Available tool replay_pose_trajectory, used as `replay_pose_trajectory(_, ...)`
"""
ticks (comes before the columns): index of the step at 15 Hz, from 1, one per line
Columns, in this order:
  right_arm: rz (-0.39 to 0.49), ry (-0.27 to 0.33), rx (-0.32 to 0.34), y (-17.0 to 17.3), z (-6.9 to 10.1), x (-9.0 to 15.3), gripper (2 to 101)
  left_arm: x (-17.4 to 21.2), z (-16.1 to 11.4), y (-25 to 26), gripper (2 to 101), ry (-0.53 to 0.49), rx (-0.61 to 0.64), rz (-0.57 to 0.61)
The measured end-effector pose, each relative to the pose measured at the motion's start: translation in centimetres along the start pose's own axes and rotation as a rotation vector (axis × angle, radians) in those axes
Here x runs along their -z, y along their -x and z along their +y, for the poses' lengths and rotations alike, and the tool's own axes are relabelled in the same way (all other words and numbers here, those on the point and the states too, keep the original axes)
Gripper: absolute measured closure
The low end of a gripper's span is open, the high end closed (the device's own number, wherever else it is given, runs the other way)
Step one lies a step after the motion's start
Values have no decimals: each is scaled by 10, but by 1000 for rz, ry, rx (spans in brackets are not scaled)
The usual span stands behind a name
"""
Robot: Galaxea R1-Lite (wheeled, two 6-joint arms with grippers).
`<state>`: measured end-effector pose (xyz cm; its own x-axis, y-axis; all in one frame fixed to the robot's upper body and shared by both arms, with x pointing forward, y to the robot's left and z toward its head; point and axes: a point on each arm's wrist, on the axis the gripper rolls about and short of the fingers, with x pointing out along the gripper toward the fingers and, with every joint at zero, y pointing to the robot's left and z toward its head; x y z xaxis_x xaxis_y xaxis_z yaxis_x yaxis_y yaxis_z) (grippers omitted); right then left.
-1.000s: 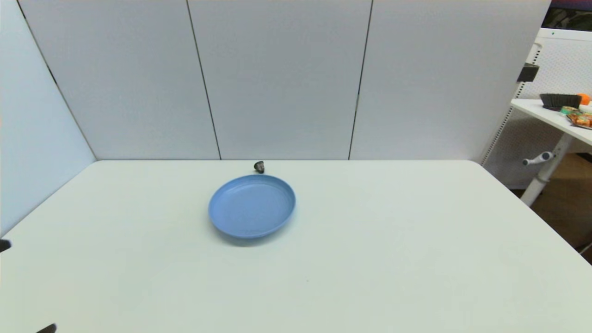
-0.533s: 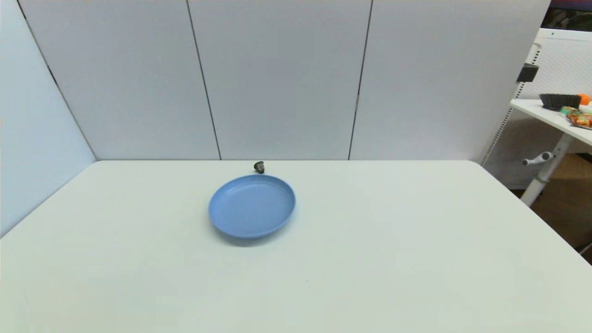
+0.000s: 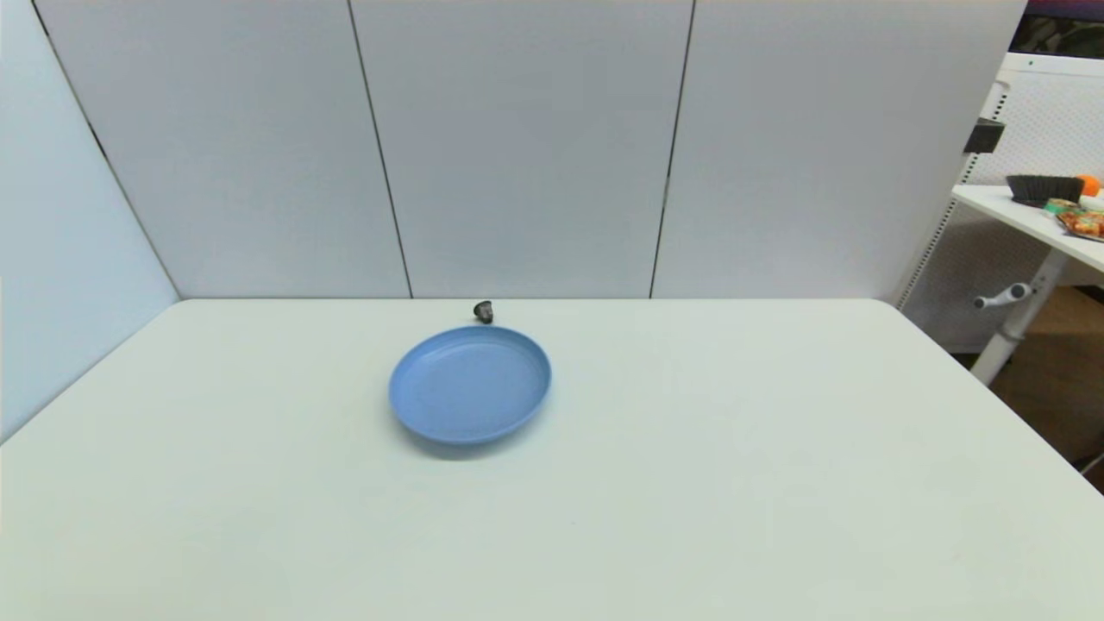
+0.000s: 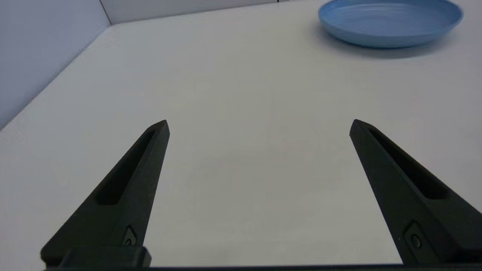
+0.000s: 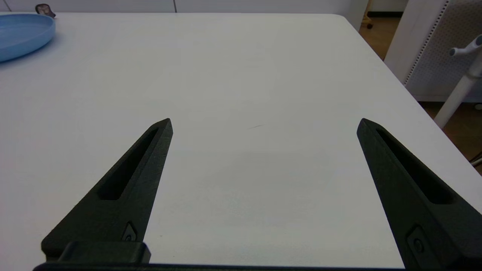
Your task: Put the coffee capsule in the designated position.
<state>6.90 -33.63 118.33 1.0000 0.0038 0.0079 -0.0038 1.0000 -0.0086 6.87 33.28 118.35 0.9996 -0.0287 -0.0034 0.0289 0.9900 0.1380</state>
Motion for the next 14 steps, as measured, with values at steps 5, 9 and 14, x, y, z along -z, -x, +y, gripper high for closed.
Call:
replay_pose_trajectory(5,0,0,1,0,0,0,52,1,0,0,57,28,-3,-3)
replay_pose_trajectory(9,0,0,1,0,0,0,52,1,1,0,55,138,-32,-3)
replay_pose_trajectory(14,0,1,0,0,0,0,52,1,1,0,54,138,-33,-3)
